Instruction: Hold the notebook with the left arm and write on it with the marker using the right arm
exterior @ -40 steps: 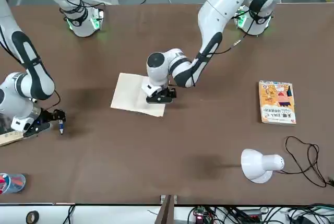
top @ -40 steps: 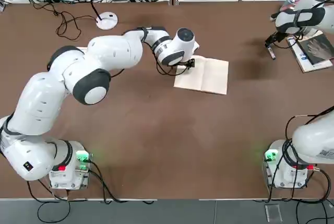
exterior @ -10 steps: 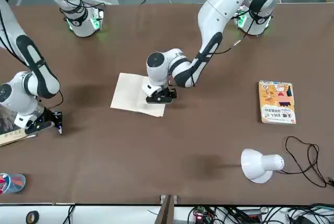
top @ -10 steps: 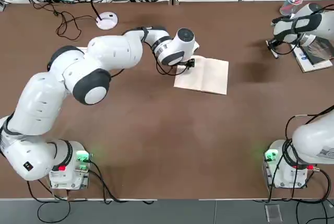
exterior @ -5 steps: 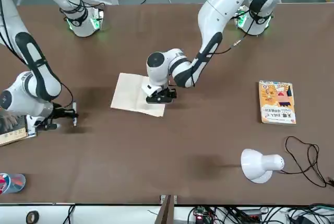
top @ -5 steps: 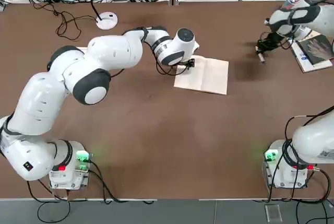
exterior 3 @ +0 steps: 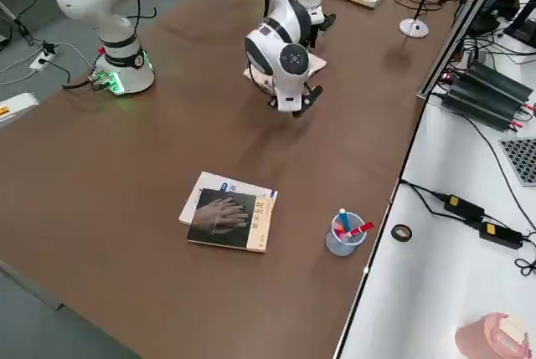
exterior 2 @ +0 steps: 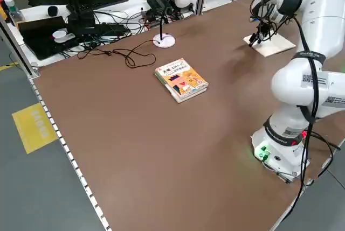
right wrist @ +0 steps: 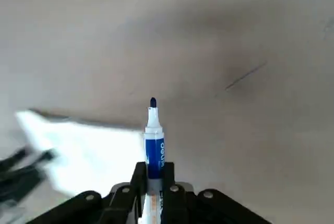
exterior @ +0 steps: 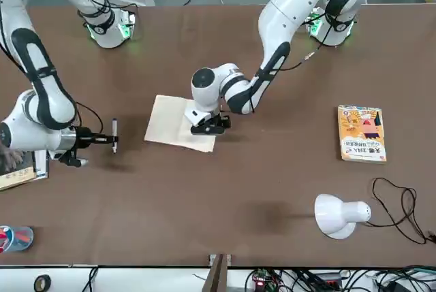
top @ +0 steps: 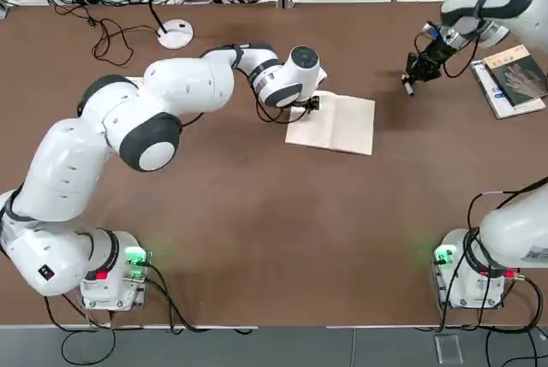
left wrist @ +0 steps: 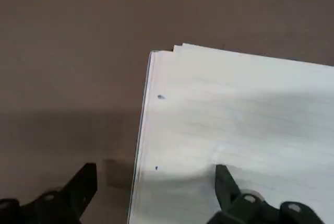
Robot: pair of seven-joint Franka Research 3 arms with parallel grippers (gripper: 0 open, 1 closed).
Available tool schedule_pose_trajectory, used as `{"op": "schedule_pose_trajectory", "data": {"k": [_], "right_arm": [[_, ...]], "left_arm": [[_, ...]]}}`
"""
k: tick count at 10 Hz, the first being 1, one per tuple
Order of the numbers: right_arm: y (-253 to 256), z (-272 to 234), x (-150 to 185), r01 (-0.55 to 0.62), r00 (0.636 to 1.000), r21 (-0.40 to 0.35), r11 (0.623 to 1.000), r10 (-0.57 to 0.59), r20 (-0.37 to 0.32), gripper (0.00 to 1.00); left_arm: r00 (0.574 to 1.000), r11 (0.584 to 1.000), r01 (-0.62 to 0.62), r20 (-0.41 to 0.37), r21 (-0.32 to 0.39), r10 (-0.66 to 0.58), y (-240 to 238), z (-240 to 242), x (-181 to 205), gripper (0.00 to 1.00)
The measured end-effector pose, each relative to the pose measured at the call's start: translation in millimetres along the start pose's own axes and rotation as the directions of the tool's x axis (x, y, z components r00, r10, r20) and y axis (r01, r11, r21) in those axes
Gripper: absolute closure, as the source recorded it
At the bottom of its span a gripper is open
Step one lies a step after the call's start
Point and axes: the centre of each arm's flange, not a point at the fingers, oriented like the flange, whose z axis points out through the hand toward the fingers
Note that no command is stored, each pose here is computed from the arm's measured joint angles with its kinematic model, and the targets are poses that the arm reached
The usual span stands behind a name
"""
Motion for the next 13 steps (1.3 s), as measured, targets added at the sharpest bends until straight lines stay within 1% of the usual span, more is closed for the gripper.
{"op": "schedule_pose_trajectory", "data": {"k": [2, 3, 5, 8, 10, 11, 13], "right_arm": [[-9.4, 8.1, -12.4, -0.097, 0.992, 0.127, 0.987, 0.086, 0.096, 0.84], [-9.7, 16.5, -18.5, -0.147, 0.982, 0.174, 0.974, 0.122, 0.147, 0.84], [-4.6, 36.8, -30.4, -0.255, 0.952, 0.228, 0.940, 0.202, 0.231, 0.84], [-2.0, 75.7, -52.5, -0.376, 0.898, 0.253, 0.891, 0.284, 0.334, 0.84], [0.7, 106.3, -71.6, -0.455, 0.855, 0.272, 0.848, 0.330, 0.401, 0.84], [1.7, 121.0, -81.7, -0.484, 0.834, 0.270, 0.832, 0.346, 0.429, 0.84], [6.9, 144.8, -100.0, -0.518, 0.804, 0.241, 0.821, 0.371, 0.465, 0.84]], "left_arm": [[1.000, 1.000, 0.000, 0.000, 0.000, 0.000, 0.0, 0.0, 0.0, 0.00], [1.000, 1.000, 0.000, 0.000, 0.000, 0.000, -0.1, 0.0, 0.1, 0.00], [1.000, 1.000, 0.000, 0.000, 0.000, 0.000, -0.1, 0.1, 0.1, 0.00], [1.000, 1.000, 0.000, 0.000, 0.000, 0.000, -0.1, 0.1, 0.2, 0.00], [1.000, 1.000, 0.000, 0.000, 0.000, 0.000, -0.2, 0.2, 0.2, 0.00], [1.000, 1.000, 0.000, 0.000, 0.000, 0.000, -0.2, 0.1, 0.2, 0.00], [1.000, 1.000, 0.000, 0.000, 0.000, 0.000, -0.2, 0.1, 0.3, 0.00]]}}
